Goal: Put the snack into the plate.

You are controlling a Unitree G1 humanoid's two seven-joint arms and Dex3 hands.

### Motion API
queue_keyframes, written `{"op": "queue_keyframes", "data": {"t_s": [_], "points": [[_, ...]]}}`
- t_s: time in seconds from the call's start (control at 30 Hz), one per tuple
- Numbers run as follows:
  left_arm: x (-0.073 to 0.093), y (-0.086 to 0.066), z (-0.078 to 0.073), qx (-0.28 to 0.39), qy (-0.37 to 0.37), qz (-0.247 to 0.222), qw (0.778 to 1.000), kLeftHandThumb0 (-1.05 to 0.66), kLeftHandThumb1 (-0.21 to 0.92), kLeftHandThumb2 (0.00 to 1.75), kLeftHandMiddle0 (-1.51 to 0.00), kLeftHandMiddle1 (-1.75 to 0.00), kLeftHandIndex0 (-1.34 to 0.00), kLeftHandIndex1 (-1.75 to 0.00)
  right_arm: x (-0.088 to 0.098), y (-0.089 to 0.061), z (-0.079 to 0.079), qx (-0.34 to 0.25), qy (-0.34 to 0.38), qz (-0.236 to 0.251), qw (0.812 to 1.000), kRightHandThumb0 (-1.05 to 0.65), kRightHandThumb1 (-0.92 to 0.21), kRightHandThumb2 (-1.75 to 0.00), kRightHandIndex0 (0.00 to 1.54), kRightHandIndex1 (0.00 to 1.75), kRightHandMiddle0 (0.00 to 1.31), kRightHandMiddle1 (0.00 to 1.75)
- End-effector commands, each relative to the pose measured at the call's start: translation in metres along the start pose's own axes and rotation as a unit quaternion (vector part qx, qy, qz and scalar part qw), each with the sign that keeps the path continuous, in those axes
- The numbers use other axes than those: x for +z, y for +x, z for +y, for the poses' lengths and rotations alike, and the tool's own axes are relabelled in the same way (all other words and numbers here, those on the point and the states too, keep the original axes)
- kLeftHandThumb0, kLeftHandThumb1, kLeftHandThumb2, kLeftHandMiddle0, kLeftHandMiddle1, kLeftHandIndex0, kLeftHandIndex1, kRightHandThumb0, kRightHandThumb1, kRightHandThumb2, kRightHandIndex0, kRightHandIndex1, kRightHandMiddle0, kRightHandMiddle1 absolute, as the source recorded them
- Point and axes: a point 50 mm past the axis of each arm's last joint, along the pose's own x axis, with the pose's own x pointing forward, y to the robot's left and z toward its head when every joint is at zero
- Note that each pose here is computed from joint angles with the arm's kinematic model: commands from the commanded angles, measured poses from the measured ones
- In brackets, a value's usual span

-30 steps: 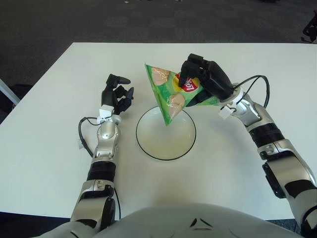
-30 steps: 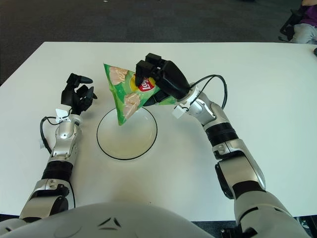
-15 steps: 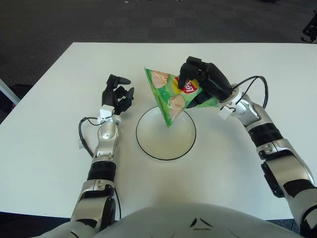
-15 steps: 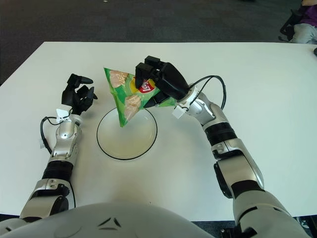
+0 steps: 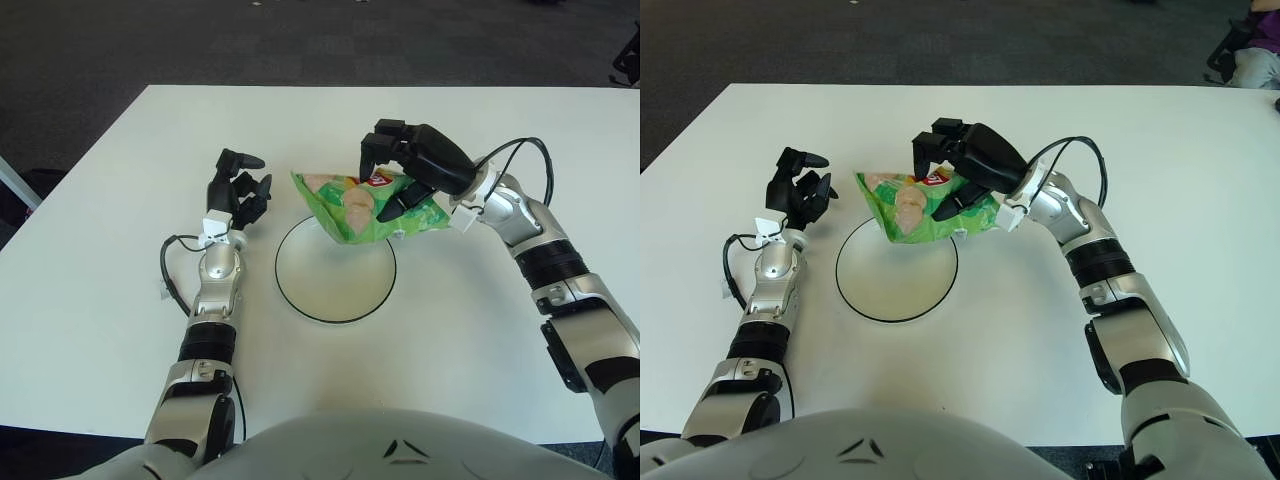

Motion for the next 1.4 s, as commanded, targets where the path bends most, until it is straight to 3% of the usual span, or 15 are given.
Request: {"op": "queue_keyframes", "data": {"t_s": [0.0,0.03,0.1,0.23,1.03,1.37], "points": [[0.004,0.006,-0.002,0.002,0.001,-0.010,1.000,-0.36,0.92,0.33,-0.78,-1.70,-0.41,-1.54,0.001,0.003,-0.005,0.029,0.009,0.000,1.000,-0.22,-0.90,-0.08,0.52,0.48,0.46,0.58],[0.004,0.007,-0.002,0.002,0.001,-0.010,1.000,-0.36,0.92,0.33,-0.78,-1.70,-0.41,-1.54,0.001,0.003,-0.005,0.040,0.016,0.003,0.999,-0.25,-0.91,-0.05,0.54,0.32,0.50,0.45],[0.004,0.008,-0.002,0.002,0.001,-0.010,1.000,-0.36,0.92,0.33,-0.78,-1.69,-0.41,-1.54,0.000,0.003,-0.005,0.056,0.028,0.006,0.998,-0.30,-0.90,-0.03,0.49,0.16,0.50,0.30],[0.004,0.009,-0.003,0.002,0.001,-0.010,1.000,-0.36,0.92,0.33,-0.77,-1.68,-0.41,-1.54,-0.001,0.004,-0.006,0.068,0.032,0.005,0.997,-0.34,-0.90,-0.01,0.41,0.03,0.49,0.14],[0.004,0.010,-0.006,0.003,-0.001,-0.009,1.000,-0.36,0.92,0.33,-0.77,-1.67,-0.41,-1.54,0.003,0.004,-0.017,0.079,0.026,-0.018,0.996,-0.18,-0.92,-0.07,0.37,0.00,0.48,0.03],[0.004,0.010,-0.007,0.002,-0.002,-0.009,1.000,-0.36,0.92,0.33,-0.77,-1.66,-0.41,-1.54,-0.012,-0.002,-0.047,0.076,0.054,0.001,0.996,-0.17,-0.92,-0.09,0.38,0.00,0.48,0.02]]}}
